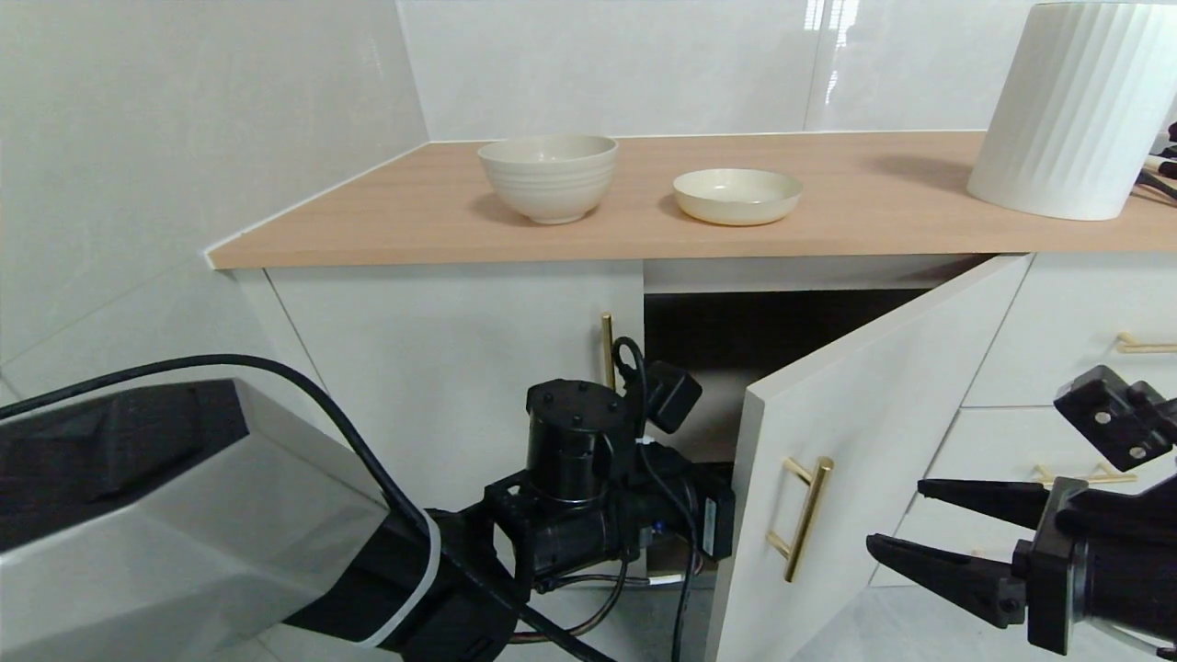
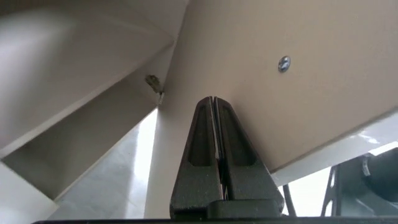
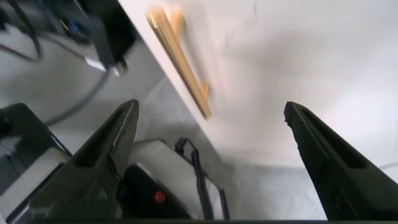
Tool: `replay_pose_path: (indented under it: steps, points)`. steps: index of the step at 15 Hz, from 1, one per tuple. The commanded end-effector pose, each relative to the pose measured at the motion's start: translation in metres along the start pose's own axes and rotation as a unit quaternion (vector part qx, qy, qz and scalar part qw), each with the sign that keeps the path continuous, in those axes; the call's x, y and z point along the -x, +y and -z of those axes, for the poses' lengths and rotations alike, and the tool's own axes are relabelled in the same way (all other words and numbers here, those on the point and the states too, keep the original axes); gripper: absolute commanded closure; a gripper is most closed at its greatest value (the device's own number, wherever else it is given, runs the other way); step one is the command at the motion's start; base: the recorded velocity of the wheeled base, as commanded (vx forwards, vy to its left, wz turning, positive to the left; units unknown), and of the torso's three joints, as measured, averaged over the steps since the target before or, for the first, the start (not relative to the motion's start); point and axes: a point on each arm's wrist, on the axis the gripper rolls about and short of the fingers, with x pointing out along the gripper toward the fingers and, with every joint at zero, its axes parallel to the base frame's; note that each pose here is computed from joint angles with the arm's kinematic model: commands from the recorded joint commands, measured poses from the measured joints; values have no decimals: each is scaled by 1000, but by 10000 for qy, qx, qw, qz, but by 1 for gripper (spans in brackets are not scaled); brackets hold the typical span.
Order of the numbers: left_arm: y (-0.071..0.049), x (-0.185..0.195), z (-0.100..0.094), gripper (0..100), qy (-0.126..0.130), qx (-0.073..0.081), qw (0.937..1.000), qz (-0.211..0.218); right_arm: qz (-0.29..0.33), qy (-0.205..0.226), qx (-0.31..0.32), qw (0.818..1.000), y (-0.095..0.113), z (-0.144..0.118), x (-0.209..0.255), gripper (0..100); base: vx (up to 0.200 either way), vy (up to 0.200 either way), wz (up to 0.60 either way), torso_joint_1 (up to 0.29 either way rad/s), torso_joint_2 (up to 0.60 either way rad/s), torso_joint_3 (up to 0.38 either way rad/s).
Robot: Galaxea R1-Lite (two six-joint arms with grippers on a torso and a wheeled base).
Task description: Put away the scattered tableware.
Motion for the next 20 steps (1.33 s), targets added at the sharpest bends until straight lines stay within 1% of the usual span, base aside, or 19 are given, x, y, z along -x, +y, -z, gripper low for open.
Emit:
replay_pose_path:
  steps: [1, 2, 3, 4, 5, 6, 8, 12, 13, 14, 15, 17, 20]
  points:
    - [-5, 0, -1, 100, -8, -16, 10000, 50, -13, -118, 30, 9999, 1, -3, 4, 0, 0, 0, 0, 0, 0, 0]
    - [-5, 0, -1, 100, -8, -16, 10000, 50, -13, -118, 30, 9999, 1, -3, 4, 0, 0, 0, 0, 0, 0, 0]
    - [-13, 0, 0, 100, 1, -36, 9999, 141, -6, -126, 32, 9999, 1, -3, 5, 0, 0, 0, 0, 0, 0, 0]
    - [-22, -1, 5, 100, 70, -20, 9997, 222, 2, -119, 30, 9999, 1, -2, 5, 0, 0, 0, 0, 0, 0, 0]
    - [-29, -3, 7, 100, 109, -40, 9994, 312, -16, -155, 47, 9999, 2, -2, 7, 0, 0, 0, 0, 0, 0, 0]
    - [-35, -4, 9, 100, 131, -33, 9992, 368, -43, -204, 63, 9998, 3, -2, 11, 0, 0, 0, 0, 0, 0, 0]
    - [-44, -6, 11, 100, 153, 68, 9988, 454, -71, -351, 110, 9993, 6, -4, 19, 0, 0, 0, 0, 0, 0, 0]
    - [-46, -6, 12, 100, 193, 75, 9987, 473, -138, -363, 149, 9991, 11, -2, 32, 0, 0, 0, 0, 0, 0, 0]
    - [-47, -5, 13, 100, 259, 89, 9986, 459, -161, -374, 160, 9990, 12, -1, 38, 0, 0, 0, 0, 0, 0, 0]
    - [-51, -3, 14, 100, 413, 107, 9980, 465, -164, -411, 168, 9989, 14, -1, 44, 0, 0, 0, 0, 0, 0, 0]
    - [-55, -2, 12, 100, 500, 114, 9975, 485, -171, -493, 188, 9985, 15, -2, 48, 0, 0, 0, 0, 0, 0, 0]
    - [-64, -4, 5, 100, 563, 105, 9968, 566, -190, -618, 221, 9977, 16, -5, 53, 0, -200, 0, 0, -2, 2, 2]
    - [-69, -17, -3, 100, 643, 99, 9962, 587, -196, -774, 257, 9965, 18, -7, 59, 0, -200, 0, 0, 15, 1, -2]
